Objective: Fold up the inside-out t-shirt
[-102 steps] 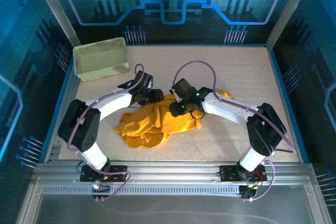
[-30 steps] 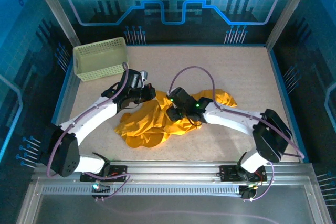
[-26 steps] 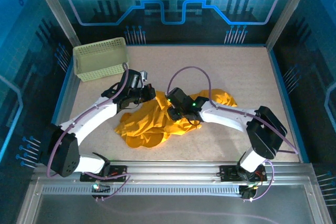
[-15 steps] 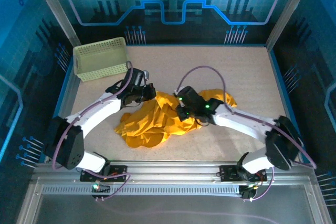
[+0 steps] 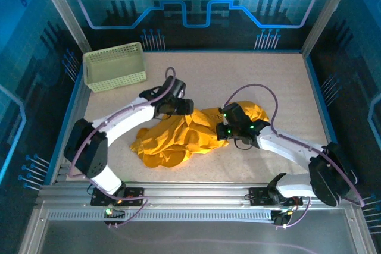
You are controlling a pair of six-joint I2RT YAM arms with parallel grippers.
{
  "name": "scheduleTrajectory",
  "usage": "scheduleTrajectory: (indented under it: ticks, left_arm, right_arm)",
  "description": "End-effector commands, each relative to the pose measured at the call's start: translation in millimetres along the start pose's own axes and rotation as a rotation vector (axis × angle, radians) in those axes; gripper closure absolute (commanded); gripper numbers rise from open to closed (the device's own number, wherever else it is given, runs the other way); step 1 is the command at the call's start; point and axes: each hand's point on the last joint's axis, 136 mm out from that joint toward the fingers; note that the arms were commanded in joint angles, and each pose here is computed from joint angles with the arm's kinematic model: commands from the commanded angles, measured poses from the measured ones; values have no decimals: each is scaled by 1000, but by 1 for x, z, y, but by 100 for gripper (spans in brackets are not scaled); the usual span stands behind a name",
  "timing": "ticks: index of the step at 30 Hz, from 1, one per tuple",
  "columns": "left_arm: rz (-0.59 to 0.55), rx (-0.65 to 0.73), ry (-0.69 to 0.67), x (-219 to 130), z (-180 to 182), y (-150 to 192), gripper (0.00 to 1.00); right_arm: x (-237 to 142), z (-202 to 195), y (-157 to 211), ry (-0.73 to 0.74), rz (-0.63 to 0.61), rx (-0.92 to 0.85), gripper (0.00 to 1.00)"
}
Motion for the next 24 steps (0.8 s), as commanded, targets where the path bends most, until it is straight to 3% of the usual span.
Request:
scheduleTrajectory:
  ticks: [1, 5, 10, 15, 19, 22, 24]
  left_arm:
    - [-85, -6, -77, -31, 16, 9, 26]
    - [-107, -53, -55, -40, 18, 19, 24]
    - [-107, -85, -33, -38, 16, 23, 19]
    - [-76, -115, -10, -24, 12, 29, 17]
    - [-51, -139, 3, -13, 11, 36, 14]
    - [-25, -152, -10, -5, 13, 42, 16]
    - [-19, -162, -14, -2, 15, 45, 17]
  right_arm:
    - [-6, -7, -22, 81, -52, 14, 84]
    - [-18, 7, -38, 88, -86, -120, 57]
    - [-24, 51, -40, 32, -67, -371, 35]
    - [12, 64, -30, 53, 29, -457, 30]
    - [31, 69, -33, 113, 16, -495, 23]
    - [37, 48, -51, 227, -7, -433, 34]
    - [36, 36, -61, 224, -17, -365, 42]
Point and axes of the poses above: each hand's point on the last joint's axis, 136 mm out from that joint toward the fingers, its own x axis out along the fingers, its own z axis along the line the jaws close on, y = z × x, and after that the axes turned 11 degrees about x, right-handed
